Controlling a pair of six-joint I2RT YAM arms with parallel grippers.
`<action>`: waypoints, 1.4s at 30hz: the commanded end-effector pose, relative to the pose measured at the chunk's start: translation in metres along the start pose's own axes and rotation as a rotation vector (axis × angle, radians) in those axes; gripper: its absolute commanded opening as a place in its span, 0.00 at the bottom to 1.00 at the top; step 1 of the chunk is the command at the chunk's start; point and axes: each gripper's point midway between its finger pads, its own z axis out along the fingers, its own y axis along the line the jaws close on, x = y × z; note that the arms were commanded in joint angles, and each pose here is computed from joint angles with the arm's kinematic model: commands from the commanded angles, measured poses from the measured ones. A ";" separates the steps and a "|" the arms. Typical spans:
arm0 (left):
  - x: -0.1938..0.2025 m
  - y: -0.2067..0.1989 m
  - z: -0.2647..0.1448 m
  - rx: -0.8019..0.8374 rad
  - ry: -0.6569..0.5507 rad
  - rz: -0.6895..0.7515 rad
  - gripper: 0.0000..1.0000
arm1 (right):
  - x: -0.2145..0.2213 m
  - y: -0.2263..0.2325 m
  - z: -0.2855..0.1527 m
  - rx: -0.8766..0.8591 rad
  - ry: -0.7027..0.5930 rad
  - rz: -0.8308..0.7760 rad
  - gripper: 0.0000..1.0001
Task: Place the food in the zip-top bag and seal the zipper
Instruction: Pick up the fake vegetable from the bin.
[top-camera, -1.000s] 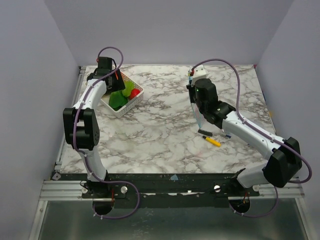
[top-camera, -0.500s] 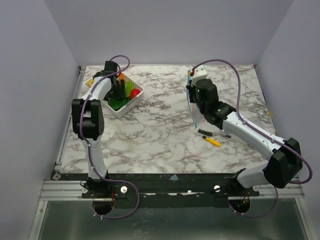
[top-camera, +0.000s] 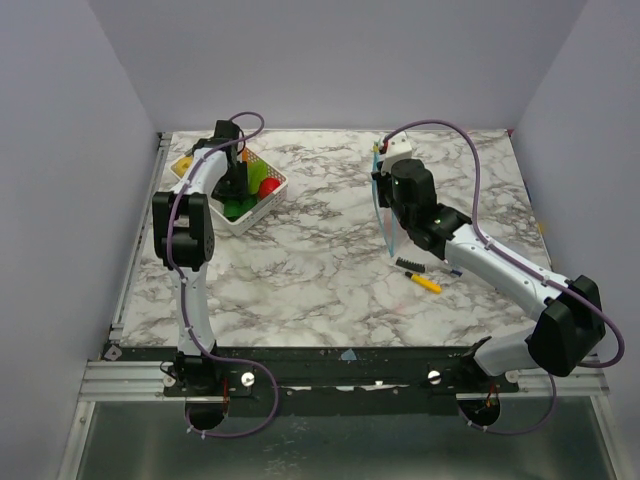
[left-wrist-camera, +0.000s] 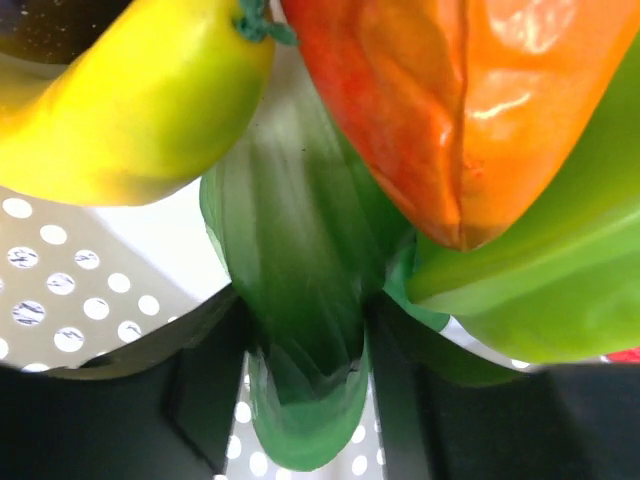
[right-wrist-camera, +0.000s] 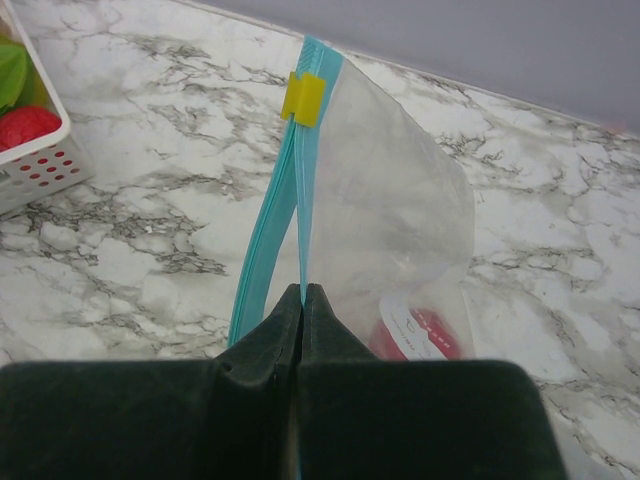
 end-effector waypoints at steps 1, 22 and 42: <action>0.007 0.001 -0.009 0.018 0.026 0.012 0.39 | -0.001 0.004 -0.001 -0.018 -0.015 0.018 0.01; 0.007 0.010 -0.050 0.053 -0.040 -0.069 0.06 | 0.003 0.006 0.002 -0.024 -0.008 0.016 0.01; 0.009 0.016 -0.072 0.063 -0.085 -0.112 0.00 | 0.005 0.010 0.004 -0.042 0.000 0.012 0.01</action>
